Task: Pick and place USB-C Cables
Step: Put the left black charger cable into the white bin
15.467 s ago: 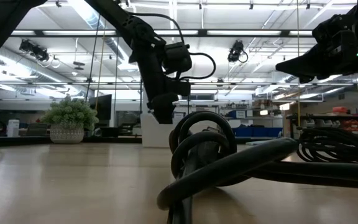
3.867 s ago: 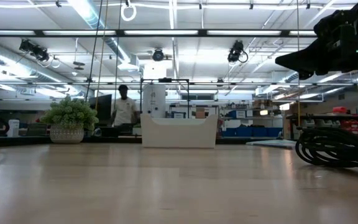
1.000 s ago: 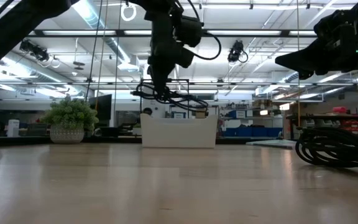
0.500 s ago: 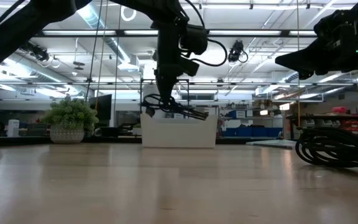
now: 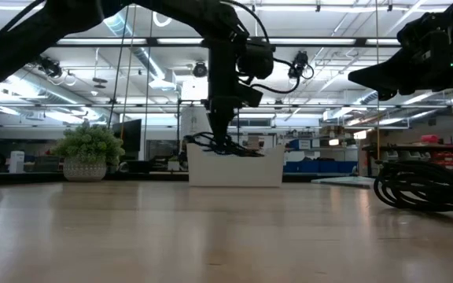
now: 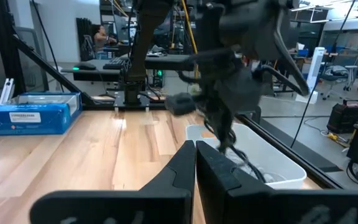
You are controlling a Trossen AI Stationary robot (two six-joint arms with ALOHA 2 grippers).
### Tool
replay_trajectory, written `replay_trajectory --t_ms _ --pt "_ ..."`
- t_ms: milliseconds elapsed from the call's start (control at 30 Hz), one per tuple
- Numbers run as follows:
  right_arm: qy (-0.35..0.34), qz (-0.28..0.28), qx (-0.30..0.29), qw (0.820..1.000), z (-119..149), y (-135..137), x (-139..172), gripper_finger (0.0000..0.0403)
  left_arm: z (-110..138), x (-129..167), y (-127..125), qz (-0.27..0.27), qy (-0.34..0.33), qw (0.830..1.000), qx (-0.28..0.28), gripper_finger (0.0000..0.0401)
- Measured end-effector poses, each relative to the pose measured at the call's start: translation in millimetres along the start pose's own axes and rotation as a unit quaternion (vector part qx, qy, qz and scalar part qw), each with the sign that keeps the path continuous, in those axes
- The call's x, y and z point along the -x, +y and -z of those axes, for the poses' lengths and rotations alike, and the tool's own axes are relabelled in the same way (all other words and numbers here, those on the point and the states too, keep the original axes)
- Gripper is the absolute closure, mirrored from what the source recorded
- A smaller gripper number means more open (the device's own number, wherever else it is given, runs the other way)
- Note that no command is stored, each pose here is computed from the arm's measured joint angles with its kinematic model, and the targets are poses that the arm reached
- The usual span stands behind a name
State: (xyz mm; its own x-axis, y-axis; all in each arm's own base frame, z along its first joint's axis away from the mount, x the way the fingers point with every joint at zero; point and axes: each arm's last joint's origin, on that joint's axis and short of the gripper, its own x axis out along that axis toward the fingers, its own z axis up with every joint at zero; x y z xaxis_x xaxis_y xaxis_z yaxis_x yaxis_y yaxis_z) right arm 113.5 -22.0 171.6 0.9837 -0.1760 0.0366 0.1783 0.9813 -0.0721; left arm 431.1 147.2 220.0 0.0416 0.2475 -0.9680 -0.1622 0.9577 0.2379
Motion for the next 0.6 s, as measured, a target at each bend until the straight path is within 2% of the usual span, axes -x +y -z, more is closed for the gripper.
replay_trajectory --t_ms 233,600 --pt "0.001 0.0 0.0 1.0 0.2 0.0 -0.1 0.0383 -1.6 -14.8 -2.5 0.009 0.019 1.0 -0.004 0.0364" --pt "0.002 0.0 0.0 1.0 0.4 0.0 -0.3 0.0383 -6.4 -20.6 -2.7 0.007 0.005 1.0 -0.014 0.0364"
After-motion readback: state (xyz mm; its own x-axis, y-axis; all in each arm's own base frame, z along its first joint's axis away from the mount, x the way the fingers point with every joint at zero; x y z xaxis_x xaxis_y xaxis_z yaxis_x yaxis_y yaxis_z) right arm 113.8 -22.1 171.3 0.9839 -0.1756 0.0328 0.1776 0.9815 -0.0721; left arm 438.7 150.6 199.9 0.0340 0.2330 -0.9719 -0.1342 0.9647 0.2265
